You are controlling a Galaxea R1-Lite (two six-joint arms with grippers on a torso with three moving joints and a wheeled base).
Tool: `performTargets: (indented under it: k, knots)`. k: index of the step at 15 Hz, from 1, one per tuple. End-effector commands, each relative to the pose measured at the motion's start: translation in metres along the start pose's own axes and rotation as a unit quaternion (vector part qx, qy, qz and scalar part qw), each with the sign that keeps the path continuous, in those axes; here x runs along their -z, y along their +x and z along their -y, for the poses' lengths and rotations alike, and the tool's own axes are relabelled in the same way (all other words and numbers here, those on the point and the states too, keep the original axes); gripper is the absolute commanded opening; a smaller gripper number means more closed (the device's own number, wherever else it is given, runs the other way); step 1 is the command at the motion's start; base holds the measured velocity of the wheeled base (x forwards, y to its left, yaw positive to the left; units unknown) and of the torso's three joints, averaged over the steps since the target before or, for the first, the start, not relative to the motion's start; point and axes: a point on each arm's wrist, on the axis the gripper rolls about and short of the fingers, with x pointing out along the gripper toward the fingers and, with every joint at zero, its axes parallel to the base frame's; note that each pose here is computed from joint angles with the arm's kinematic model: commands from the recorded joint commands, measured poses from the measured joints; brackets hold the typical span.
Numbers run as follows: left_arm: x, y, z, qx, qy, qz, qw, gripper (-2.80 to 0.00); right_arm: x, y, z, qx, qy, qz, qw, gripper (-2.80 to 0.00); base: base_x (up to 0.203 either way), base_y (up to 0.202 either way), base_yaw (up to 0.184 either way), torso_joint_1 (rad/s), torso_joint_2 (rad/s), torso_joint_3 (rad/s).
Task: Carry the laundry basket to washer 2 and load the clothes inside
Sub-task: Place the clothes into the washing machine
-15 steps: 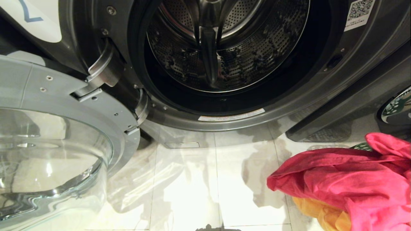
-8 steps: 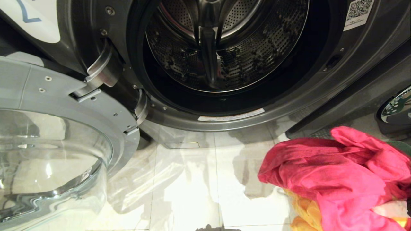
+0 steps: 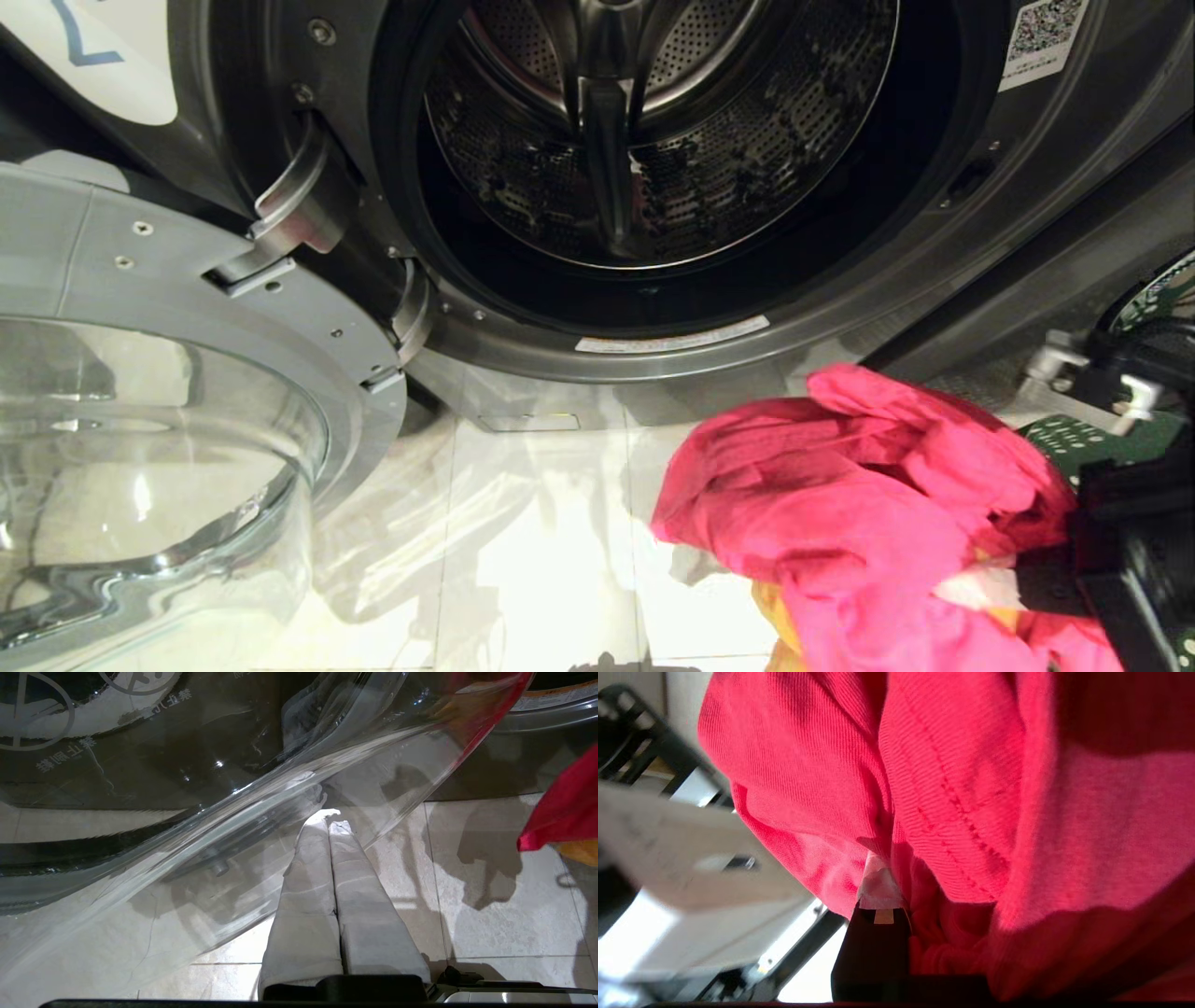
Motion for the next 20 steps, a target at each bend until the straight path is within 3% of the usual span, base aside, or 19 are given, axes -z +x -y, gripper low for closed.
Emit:
performTargets:
  k: [1, 5, 10, 18, 20]
  knots:
    - [0.011, 0.002, 0.0, -0.001, 0.0, -0.02, 0.9998, -2.8, -0.01, 0.035, 0.006, 0.018, -0.007, 0.004, 1.0, -2.8, 0.0, 0.0, 0.0, 0.0, 0.0, 0.0]
    - [0.011, 0.002, 0.0, -0.001, 0.0, -0.02, 0.9998, -2.8, -0.043, 0.081, 0.021, 0.09, 0.018, 0.085, 0.992, -2.8, 0.0, 0.0, 0.0, 0.0, 0.0, 0.0]
    - [0.011, 0.002, 0.0, -0.001, 0.0, -0.02, 0.9998, -2.8, -0.092, 0.087, 0.025, 0.144, 0.045, 0.181, 0.972, -2.8, 0.0, 0.0, 0.0, 0.0, 0.0, 0.0]
    - [0.011, 0.002, 0.0, -0.001, 0.0, -0.02, 0.9998, -2.8, -0.15, 0.151, 0.032, 0.16, 0.058, 0.263, 0.949, -2.8, 0.0, 0.0, 0.0, 0.0, 0.0, 0.0]
    - [0.011, 0.002, 0.0, -0.001, 0.0, -0.02, 0.9998, -2.8, -0.172, 0.162, 0.033, 0.17, 0.06, 0.296, 0.938, -2.8, 0.0, 0.0, 0.0, 0.0, 0.0, 0.0]
